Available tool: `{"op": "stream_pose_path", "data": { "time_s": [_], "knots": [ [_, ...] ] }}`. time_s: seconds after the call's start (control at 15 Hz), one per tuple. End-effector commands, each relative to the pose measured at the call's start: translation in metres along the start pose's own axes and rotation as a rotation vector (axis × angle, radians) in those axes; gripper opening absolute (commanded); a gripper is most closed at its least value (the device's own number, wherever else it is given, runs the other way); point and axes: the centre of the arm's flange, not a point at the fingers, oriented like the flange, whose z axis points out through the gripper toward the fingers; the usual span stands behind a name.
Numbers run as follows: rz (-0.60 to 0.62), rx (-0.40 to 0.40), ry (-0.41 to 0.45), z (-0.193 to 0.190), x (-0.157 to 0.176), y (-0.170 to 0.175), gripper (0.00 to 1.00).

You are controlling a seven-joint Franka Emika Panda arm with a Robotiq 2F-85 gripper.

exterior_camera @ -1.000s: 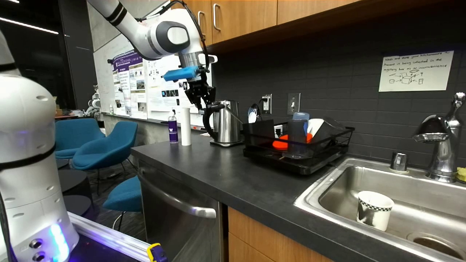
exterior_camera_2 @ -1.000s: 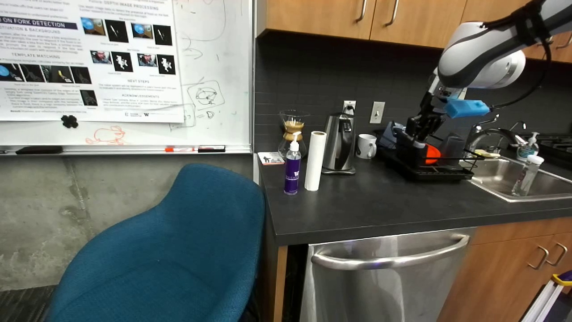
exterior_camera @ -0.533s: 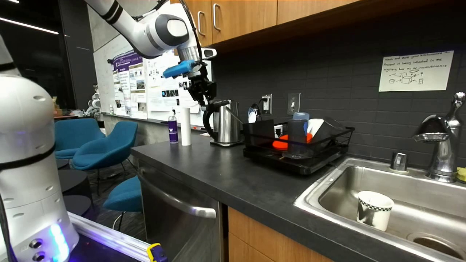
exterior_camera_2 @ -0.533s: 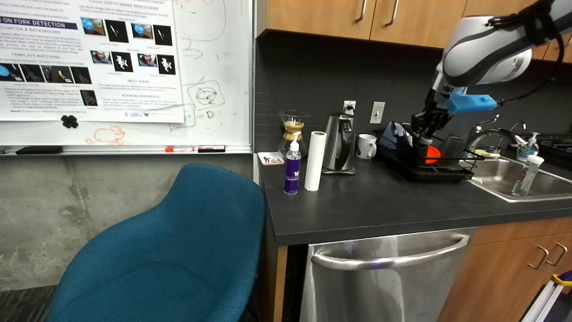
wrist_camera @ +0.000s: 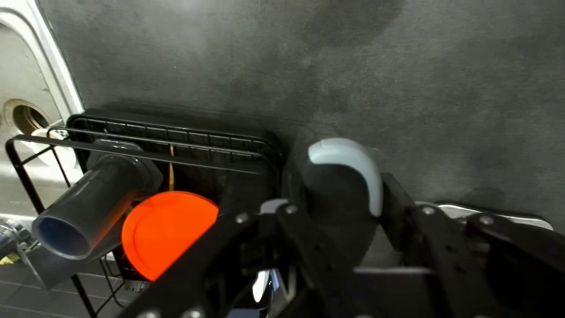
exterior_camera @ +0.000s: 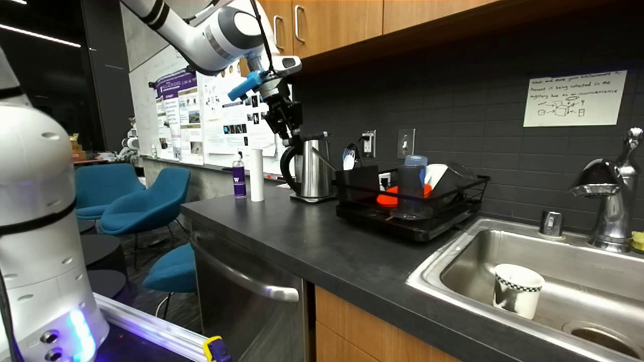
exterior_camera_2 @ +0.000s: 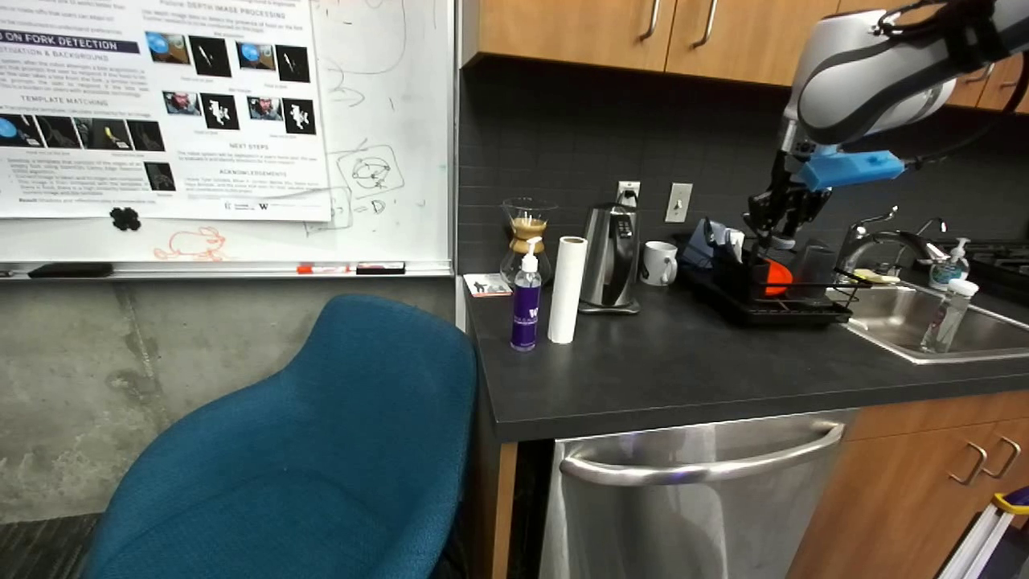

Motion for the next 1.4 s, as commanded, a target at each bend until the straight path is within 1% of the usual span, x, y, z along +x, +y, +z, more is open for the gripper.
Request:
{"op": "stream_pose_path", "data": {
  "time_s": [0.0,0.2,0.33,0.47,0.6,0.87,1.0,1.13,1.33],
  "knots": [
    [0.022,-0.045,-0.059,0.0,0.011,-0.008,0.17],
    [0.032,-0.028,-0.126,0.012,0.011,-0.017,0.17],
    [0.051,0.002,-0.163,0.019,0.011,-0.019,0.17],
    [0.084,0.06,-0.182,0.022,0.011,-0.019,0.17],
    [0.142,0.138,-0.197,0.024,0.012,-0.017,0.17],
    [0.259,0.304,-0.166,0.015,0.013,-0.009,0.17],
    [0.317,0.365,-0.133,0.008,0.017,-0.003,0.17],
    [0.381,0.418,-0.104,0.0,0.02,0.004,0.17],
    [0.455,0.466,-0.08,-0.006,0.023,0.014,0.17]
  ]
}}
